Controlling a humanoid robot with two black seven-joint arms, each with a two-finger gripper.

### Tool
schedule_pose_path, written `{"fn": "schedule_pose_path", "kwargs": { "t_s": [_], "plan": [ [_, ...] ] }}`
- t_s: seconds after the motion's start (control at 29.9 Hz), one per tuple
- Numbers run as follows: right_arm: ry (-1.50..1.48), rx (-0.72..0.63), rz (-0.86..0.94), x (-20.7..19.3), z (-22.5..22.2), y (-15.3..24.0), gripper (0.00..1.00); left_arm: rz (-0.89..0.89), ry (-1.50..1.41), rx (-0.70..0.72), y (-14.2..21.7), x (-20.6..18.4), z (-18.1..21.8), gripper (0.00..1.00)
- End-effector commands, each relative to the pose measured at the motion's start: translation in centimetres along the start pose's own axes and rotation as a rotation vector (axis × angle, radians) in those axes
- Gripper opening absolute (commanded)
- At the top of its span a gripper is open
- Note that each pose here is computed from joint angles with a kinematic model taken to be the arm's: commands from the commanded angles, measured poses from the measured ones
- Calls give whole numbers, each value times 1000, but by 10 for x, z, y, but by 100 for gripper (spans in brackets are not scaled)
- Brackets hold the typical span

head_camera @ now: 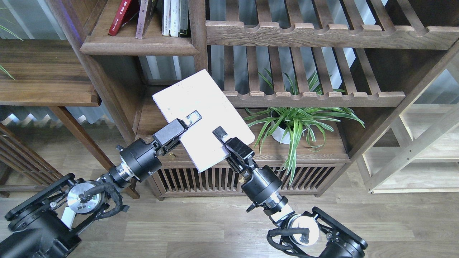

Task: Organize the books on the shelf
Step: 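Bring the left gripper to the white book and grip it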

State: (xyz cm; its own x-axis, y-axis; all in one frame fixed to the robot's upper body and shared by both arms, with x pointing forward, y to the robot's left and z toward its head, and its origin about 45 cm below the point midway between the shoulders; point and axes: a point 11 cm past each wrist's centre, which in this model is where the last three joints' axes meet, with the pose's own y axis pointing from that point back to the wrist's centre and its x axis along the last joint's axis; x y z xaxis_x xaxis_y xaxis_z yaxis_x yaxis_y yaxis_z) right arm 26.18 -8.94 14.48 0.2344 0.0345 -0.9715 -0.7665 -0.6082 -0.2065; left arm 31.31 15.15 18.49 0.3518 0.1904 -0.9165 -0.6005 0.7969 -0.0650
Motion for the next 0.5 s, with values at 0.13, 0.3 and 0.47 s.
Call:
{"fn": "schedule_pose_path", "kwargs": {
  "t_s": [0.13,0.3,0.47],
  "plan": [
    [3,-2,-4,-1,-1,-2,4,15,-6,6,3,4,-1,51],
    [5,-5,-7,-2,-1,-2,4,25,-17,16,5,7,-2,34],
    [6,-5,-10,-3,-1,-3,4,24,-18,15,4,6,-2,26]
  ]
}}
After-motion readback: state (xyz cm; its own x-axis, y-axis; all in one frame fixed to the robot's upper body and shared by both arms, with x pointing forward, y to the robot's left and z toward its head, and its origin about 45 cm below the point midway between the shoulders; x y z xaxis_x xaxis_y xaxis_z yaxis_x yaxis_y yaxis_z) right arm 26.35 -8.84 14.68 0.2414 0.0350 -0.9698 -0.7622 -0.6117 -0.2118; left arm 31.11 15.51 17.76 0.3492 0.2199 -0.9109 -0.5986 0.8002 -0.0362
